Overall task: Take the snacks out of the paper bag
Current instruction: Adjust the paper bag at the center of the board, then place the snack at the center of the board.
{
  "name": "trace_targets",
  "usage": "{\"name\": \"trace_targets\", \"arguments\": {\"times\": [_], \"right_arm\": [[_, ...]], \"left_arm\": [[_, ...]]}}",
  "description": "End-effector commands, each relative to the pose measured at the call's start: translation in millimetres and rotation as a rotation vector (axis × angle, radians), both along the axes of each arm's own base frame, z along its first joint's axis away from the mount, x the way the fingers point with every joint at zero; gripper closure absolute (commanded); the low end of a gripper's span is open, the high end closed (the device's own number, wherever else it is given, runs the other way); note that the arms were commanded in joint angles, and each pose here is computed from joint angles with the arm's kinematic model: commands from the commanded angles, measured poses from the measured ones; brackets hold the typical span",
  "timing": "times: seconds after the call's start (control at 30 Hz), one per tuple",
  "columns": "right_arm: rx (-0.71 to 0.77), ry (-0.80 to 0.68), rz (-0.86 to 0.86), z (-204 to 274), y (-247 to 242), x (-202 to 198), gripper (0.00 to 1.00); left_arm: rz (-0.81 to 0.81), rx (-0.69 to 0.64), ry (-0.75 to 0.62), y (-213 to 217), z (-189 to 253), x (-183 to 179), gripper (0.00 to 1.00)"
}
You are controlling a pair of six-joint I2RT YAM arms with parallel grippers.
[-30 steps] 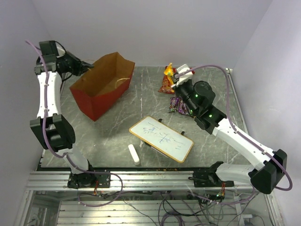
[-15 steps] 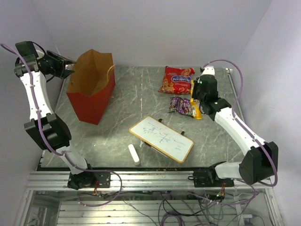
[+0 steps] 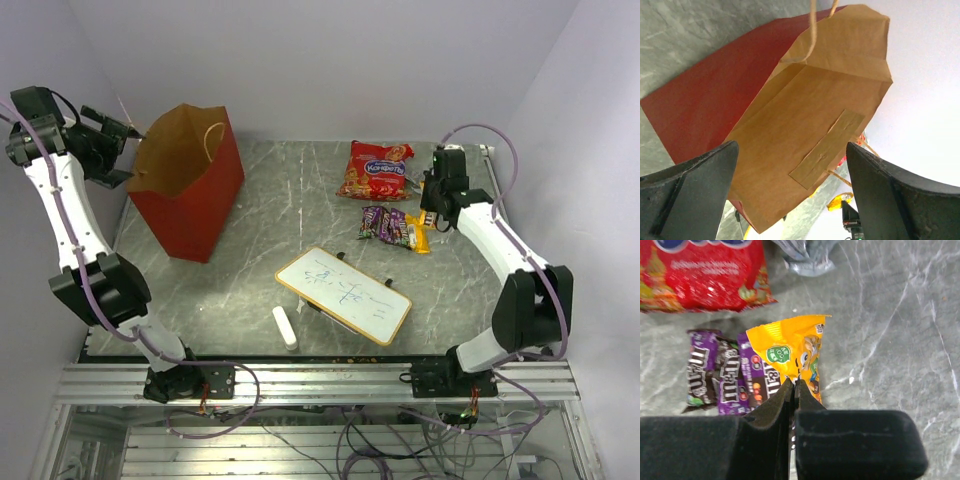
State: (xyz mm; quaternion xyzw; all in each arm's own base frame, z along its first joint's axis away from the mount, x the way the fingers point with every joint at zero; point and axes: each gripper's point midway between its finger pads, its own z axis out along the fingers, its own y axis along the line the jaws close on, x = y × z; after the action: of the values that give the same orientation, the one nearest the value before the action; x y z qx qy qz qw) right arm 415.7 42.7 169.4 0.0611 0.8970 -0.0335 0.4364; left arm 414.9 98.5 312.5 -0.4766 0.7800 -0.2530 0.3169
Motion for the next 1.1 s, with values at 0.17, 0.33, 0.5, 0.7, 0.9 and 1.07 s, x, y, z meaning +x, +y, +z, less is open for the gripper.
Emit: {"name": "trace_targets", "arguments": {"times": [0.17,0.33,0.5,0.7,0.9,1.07], "right_arm": [[-0.052,0.194,0.133,-43,-3,-1,1.00],[0.017,0.262,0.192,-54,14,10,1.00],[0.073,0.338,0.165,-72,22,6,1.00],[0.085,0.362,0.134,-89,22,9,1.00],[0.131,0.376,0.107,-94,28,10,0.85],[0.149,0.349,0.088,-80,28,7,0.60]], "left_arm": [[-0.046,0.166,-0.148,-10,64,-23,0.00],[-0.142,0.185,-0.204,-38,70,-20,0.04],[-0.231,0.246,-0.277,-61,88,-17,0.03],[-0.323,0.344,-0.363,-89,114,-18,0.03],[-0.499,0.416,-0.454,-145,129,-26,0.03],[-0.679,0.462,-0.577,-202,148,-49,0.03]]}}
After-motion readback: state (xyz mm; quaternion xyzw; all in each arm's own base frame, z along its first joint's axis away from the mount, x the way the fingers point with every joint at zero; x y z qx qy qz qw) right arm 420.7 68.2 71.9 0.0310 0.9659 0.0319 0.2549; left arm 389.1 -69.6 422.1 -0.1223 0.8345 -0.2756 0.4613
